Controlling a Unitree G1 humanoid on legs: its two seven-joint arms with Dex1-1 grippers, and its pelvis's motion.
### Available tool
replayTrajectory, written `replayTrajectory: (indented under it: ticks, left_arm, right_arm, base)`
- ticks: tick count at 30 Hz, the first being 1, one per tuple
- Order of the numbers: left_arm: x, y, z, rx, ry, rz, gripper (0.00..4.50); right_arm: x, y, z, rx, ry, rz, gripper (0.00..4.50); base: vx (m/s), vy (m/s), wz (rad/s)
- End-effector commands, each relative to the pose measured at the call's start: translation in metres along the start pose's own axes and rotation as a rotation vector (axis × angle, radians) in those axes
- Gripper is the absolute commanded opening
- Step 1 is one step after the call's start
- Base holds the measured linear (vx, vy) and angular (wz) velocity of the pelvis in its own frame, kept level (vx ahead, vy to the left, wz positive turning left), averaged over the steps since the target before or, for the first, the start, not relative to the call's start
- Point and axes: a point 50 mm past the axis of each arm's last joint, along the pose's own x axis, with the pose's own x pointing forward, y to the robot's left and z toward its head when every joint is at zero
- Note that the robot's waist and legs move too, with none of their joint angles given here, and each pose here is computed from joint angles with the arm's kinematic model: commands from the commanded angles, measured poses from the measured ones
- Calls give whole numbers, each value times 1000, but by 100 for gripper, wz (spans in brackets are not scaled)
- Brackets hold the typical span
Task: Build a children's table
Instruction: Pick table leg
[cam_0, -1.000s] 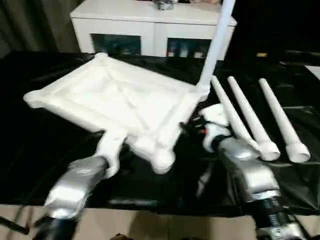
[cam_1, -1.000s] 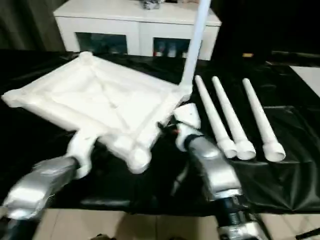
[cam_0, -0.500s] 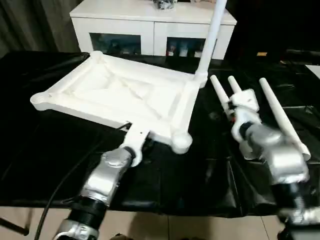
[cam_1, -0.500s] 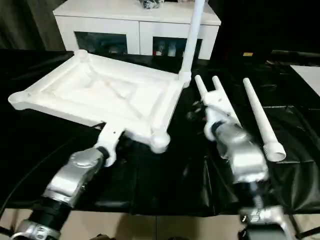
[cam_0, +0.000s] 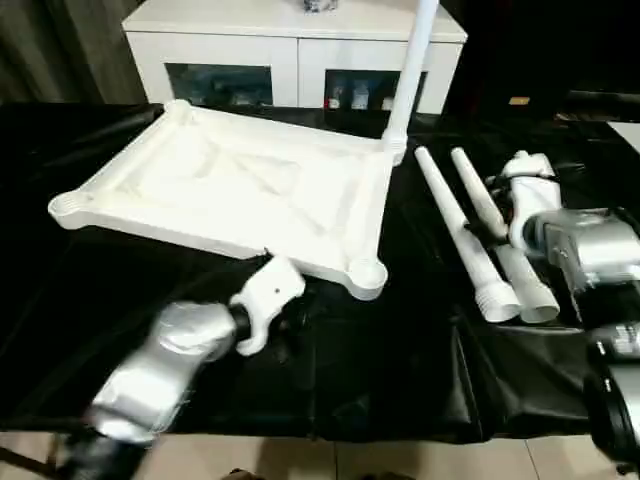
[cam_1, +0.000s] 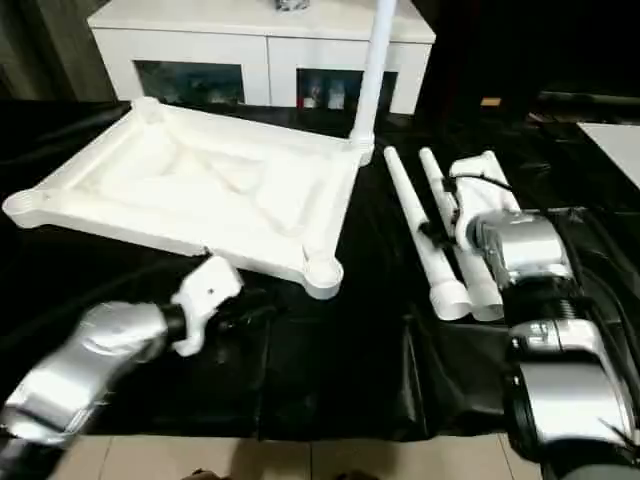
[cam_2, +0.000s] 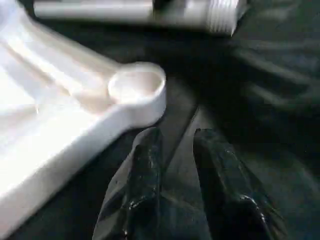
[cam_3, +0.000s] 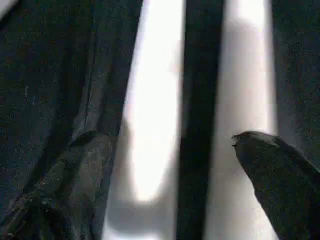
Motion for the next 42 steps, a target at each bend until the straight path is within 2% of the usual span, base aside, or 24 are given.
replayTrajectory:
  ticks: [1, 5, 6, 10, 13, 15, 16, 17, 19, 22, 24, 28, 31, 33, 37, 42]
  left_arm:
    - [-2, 1, 13, 8, -37, -13, 127]
    - [-3, 3, 24, 13, -52, -14, 127]
    - [-3, 3, 25, 13, -51, -15, 127]
    - [-4, 0, 30, 8, -51, -34, 127]
    - [-5, 3, 32, 10, -52, -32, 127]
    - [-5, 7, 33, 19, -46, -14, 127]
    - [-5, 7, 33, 20, -44, -13, 127]
    - [-5, 8, 34, 25, -42, -5, 127]
    - [-5, 9, 36, 24, -47, -1, 127]
    - [-6, 10, 37, 22, -53, 9, 127]
    - [-6, 11, 37, 24, -51, 16, 127]
    - [-7, 14, 37, 20, -52, 52, 127]
    - [-7, 15, 36, 17, -61, 77, 127]
    - [-8, 17, 35, 14, -56, 86, 127]
    - [-3, 21, 36, 3, -74, 90, 127]
    - [10, 35, 40, -42, -131, 214, 127]
  right_arm:
    - [1, 2, 2, 36, 15, 55, 446]
    - [9, 3, -7, 63, 65, 78, 446]
    - [10, 3, -8, 62, 70, 74, 418]
    - [13, 4, -15, 66, 99, 75, 404]
    - [14, 7, -16, 90, 103, 109, 365]
    - [16, 8, -18, 72, 113, 111, 361]
    - [16, 8, -18, 70, 114, 111, 333]
    - [16, 8, -18, 64, 116, 110, 322]
    - [17, 8, -17, 64, 111, 107, 317]
    - [17, 8, -15, 67, 102, 101, 279]
    - [17, 8, -14, 67, 98, 98, 274]
    - [17, 10, -13, 69, 89, 102, 230]
    - [17, 10, -12, 107, 73, 111, 198]
    - [17, 11, -11, 154, 59, 129, 196]
    - [17, 10, -11, 180, 41, 134, 188]
    - [16, 11, -8, 230, -1, 148, 187]
  base:
    - [0, 0, 0]
    - [0, 0, 0]
    - [0, 0, 0]
    - [0, 0, 0]
    - [0, 0, 0]
    - [0, 0, 0]
    - [0, 0, 0]
    - [0, 0, 0]
    - [0, 0, 0]
    - [0, 0, 0]
    - [0, 0, 0]
    - [0, 0, 0]
    - [0, 0, 0]
    - [0, 0, 0]
    - [0, 0, 0]
    - [0, 0, 0]
